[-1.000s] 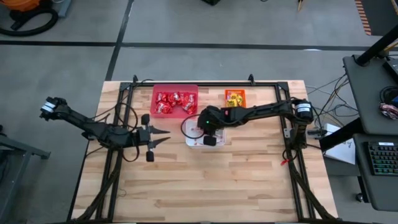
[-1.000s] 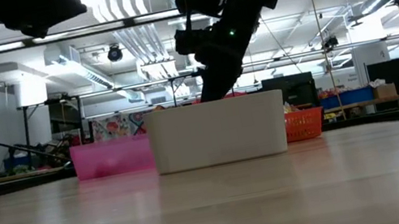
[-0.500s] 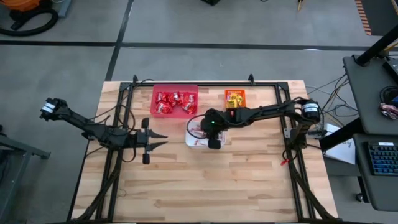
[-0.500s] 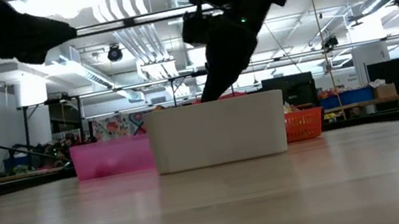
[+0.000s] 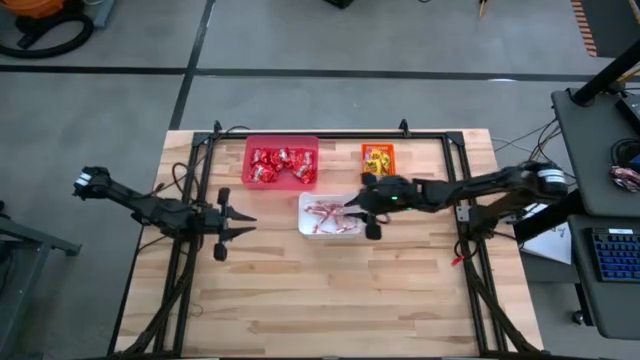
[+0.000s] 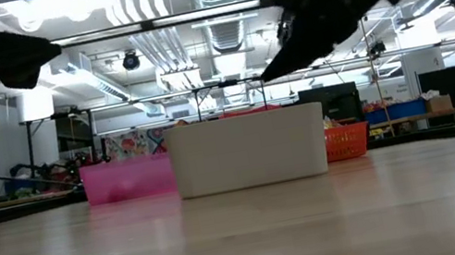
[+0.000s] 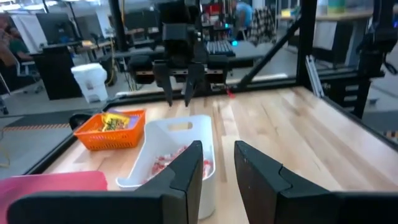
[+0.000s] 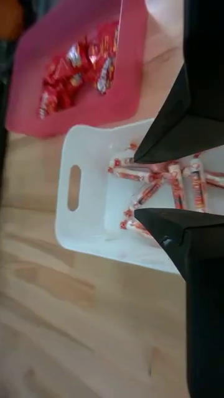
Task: Sort candy
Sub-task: Return to Home Position
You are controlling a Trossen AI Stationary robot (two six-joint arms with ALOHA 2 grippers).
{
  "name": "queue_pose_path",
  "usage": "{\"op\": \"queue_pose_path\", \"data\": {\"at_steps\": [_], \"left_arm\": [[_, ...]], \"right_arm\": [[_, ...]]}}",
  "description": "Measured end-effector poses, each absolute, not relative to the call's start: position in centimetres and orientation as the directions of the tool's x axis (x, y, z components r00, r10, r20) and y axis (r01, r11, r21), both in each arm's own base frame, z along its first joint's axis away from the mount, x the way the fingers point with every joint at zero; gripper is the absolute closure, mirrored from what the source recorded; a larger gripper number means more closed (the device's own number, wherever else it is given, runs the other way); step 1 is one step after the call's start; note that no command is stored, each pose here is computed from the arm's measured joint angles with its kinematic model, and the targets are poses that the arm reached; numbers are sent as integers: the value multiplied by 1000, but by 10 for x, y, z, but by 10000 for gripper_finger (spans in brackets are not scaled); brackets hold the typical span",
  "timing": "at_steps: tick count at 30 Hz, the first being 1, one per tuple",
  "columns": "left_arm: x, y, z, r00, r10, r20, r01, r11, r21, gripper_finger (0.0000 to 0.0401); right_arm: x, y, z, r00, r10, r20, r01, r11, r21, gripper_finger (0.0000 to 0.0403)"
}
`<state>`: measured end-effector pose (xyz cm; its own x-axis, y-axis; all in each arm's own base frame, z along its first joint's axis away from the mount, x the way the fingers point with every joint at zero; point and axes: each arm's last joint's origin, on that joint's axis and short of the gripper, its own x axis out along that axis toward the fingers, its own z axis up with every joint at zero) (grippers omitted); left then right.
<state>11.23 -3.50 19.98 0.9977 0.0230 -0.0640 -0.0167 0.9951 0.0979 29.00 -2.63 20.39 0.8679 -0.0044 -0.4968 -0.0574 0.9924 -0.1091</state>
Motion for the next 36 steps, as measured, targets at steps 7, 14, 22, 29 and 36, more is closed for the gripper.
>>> {"op": "queue_pose_path", "data": {"at_steps": [7,14,22,29,36], "left_arm": [[101,-30,187,1000,15,10,-15,997,73,325],[92,-27,181,997,14,82,-20,997,69,325],[91,-25,177,995,56,88,-61,996,60,325],[89,-13,172,869,494,12,-491,866,-89,325],[89,-11,169,810,586,-5,-585,808,-68,325]], "right_arm": [[242,-22,205,926,-15,-377,-18,996,-84,282],[205,-19,199,946,-46,-321,30,998,-57,282],[172,-16,190,969,-58,-239,49,998,-43,282],[153,-16,181,981,-126,-149,114,990,-83,283],[150,-16,187,986,-125,-112,103,977,-186,301]]}}
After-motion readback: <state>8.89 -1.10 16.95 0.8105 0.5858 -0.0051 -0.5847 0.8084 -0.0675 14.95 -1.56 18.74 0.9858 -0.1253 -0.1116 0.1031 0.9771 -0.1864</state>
